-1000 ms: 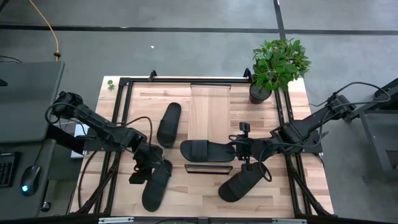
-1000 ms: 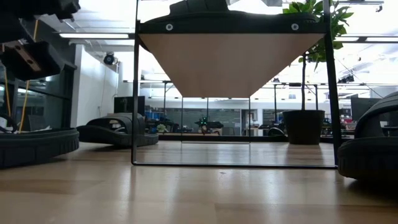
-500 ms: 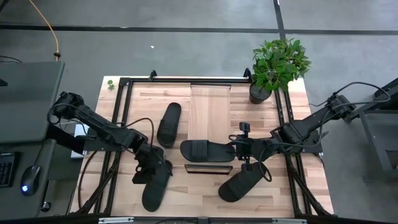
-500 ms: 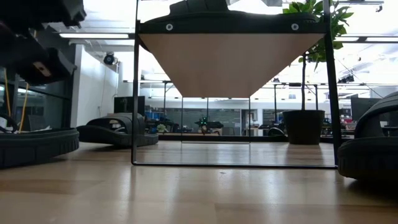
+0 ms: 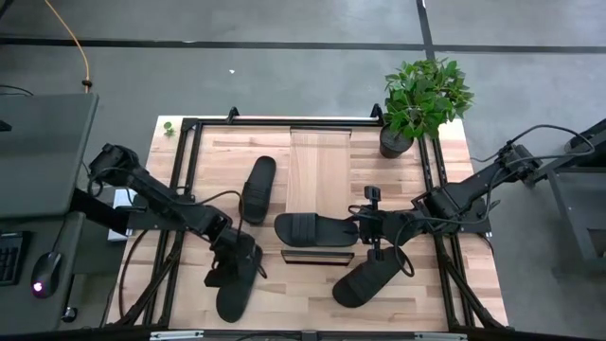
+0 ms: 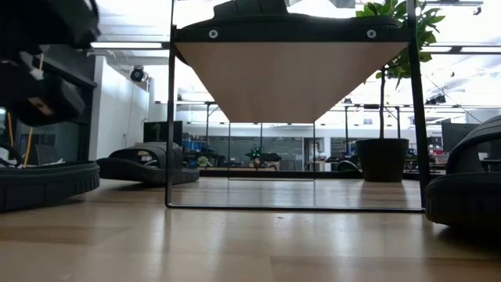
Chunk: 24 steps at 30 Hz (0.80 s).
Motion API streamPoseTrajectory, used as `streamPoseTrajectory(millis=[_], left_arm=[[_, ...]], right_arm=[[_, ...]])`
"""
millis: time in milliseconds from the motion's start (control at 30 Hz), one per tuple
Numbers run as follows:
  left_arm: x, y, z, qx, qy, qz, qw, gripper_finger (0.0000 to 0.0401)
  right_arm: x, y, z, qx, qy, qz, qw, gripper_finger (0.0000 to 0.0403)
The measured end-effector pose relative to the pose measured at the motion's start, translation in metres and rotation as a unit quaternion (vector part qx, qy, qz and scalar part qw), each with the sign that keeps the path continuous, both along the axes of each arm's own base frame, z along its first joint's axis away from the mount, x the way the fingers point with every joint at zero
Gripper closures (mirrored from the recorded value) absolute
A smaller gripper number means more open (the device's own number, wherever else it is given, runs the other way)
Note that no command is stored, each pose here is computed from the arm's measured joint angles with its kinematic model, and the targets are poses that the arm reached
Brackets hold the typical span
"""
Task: Pick and place slides into the shelf
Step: Put the bottom left black slipper on the shelf
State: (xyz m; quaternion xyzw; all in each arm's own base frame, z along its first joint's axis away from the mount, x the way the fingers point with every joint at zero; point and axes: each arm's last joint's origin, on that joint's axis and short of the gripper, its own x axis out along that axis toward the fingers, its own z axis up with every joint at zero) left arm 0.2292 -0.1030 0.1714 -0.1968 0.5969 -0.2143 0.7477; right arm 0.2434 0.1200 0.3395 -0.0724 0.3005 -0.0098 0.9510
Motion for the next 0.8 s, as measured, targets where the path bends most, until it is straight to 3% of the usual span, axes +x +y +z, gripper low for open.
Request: streamPoseTrajectory(millis=[400,800], left_arm=[[0.0,-0.02,-0.015,0.014,0.014,-0.009,1.0,0.024],[0.006,-0.024,-0.029,-0.006,0.034,-0.019,0.999,0.0241]], right_arm=[[0.0,0.0,0.0,0.003,-0.001,-0.002,1.0,0.0294],[0.0,0.0,0.0,0.004,-0.001,-0.003,1.0,0.0294]])
